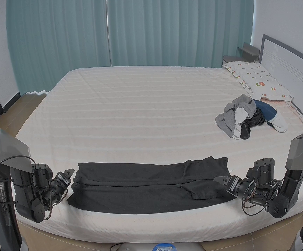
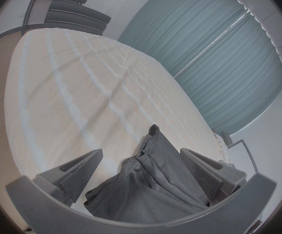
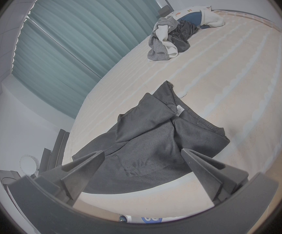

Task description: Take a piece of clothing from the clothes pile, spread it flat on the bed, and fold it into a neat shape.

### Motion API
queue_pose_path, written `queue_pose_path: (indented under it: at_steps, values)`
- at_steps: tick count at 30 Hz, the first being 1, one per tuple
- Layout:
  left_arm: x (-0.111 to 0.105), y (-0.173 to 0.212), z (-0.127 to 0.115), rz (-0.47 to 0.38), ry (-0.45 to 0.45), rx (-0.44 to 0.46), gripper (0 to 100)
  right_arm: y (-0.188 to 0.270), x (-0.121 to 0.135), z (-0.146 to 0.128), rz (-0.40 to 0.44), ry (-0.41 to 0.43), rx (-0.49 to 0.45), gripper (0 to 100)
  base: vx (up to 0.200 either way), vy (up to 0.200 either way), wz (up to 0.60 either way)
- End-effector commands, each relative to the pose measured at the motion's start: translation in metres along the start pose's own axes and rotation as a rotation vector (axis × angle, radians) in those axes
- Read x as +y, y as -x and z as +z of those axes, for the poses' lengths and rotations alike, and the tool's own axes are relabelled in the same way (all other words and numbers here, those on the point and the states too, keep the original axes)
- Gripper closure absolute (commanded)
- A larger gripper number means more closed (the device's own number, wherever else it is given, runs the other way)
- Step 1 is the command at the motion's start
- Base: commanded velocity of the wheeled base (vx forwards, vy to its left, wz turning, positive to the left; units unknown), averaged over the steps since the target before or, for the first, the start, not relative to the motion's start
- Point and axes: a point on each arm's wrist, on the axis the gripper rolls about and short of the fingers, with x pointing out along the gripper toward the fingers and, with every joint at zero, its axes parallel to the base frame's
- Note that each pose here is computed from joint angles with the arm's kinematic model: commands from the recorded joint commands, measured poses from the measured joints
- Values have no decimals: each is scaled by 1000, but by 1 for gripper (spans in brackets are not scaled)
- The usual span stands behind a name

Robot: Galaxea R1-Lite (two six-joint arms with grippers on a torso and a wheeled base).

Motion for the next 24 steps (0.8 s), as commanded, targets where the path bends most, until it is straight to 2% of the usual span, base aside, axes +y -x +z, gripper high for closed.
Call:
queue_pose_path:
  at_steps: [1, 22, 24]
  values:
    - [-1, 0, 1, -12, 2, -13, 0, 0, 0, 0, -1, -1, 2, 0, 0, 0, 0]
    - [-4, 1, -2, -21, -1, -3, 0, -1, -1, -1, -4, 7, 2, 0, 0, 0, 0]
    - [-5, 1, -2, -24, -2, -4, 0, -1, -1, 0, -4, 11, 1, 0, 0, -200, 0]
